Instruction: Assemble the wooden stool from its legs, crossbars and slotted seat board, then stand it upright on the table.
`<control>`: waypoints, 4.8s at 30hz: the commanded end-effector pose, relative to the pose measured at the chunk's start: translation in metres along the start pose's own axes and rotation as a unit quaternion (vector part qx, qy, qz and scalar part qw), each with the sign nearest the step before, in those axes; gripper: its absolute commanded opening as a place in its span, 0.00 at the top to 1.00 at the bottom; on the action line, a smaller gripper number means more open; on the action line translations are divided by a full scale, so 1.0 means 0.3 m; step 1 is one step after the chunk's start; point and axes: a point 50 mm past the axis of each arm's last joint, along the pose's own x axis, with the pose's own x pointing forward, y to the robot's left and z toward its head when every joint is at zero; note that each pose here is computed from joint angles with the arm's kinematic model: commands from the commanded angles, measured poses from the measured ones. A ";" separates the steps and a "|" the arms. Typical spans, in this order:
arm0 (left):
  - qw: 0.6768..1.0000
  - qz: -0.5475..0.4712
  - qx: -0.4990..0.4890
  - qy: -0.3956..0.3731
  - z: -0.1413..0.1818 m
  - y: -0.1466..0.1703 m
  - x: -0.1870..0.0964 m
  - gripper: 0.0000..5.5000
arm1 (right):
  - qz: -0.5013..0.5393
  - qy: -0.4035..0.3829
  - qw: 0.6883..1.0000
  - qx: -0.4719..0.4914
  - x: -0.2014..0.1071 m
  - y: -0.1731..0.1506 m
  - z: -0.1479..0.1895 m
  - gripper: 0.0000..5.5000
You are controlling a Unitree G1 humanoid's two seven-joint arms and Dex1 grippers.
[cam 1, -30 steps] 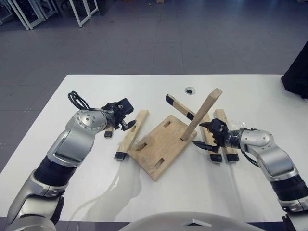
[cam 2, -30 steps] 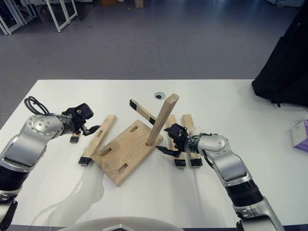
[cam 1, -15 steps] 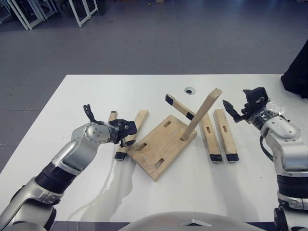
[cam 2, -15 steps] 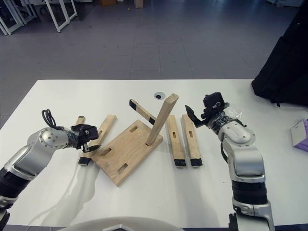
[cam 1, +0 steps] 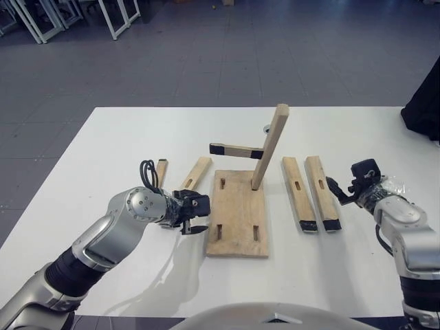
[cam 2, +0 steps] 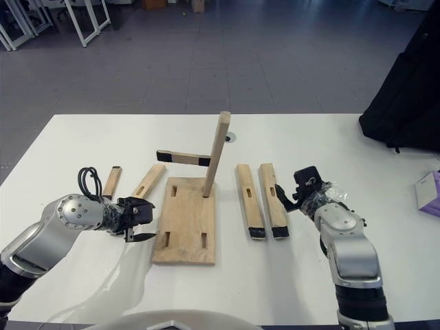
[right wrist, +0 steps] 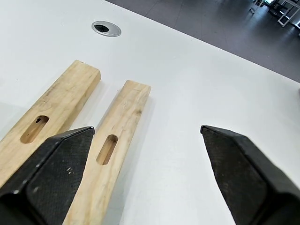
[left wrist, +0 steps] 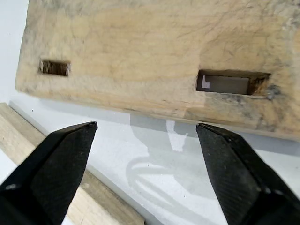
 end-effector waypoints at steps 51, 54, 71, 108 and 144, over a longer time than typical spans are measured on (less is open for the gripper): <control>0.828 -0.040 -0.327 -0.454 0.196 0.129 -0.255 0.29 | 0.172 -0.253 0.933 0.188 -0.068 0.046 0.362 0.63; 0.762 -0.103 -0.363 -0.527 0.166 0.160 -0.268 0.29 | 0.338 -0.274 0.875 0.213 -0.101 0.128 0.434 0.63; 0.675 -0.215 -0.360 -0.607 0.187 0.187 -0.269 0.36 | 0.598 -0.178 0.757 0.195 -0.139 0.365 0.451 0.63; 0.805 0.044 -0.358 -0.471 -0.076 0.116 -0.144 0.63 | 0.282 0.007 0.944 -0.169 -0.059 0.290 -0.003 0.32; 0.792 0.103 -0.321 -0.508 -0.129 0.174 -0.114 0.63 | 0.342 0.055 0.914 -0.213 -0.052 0.345 -0.012 0.32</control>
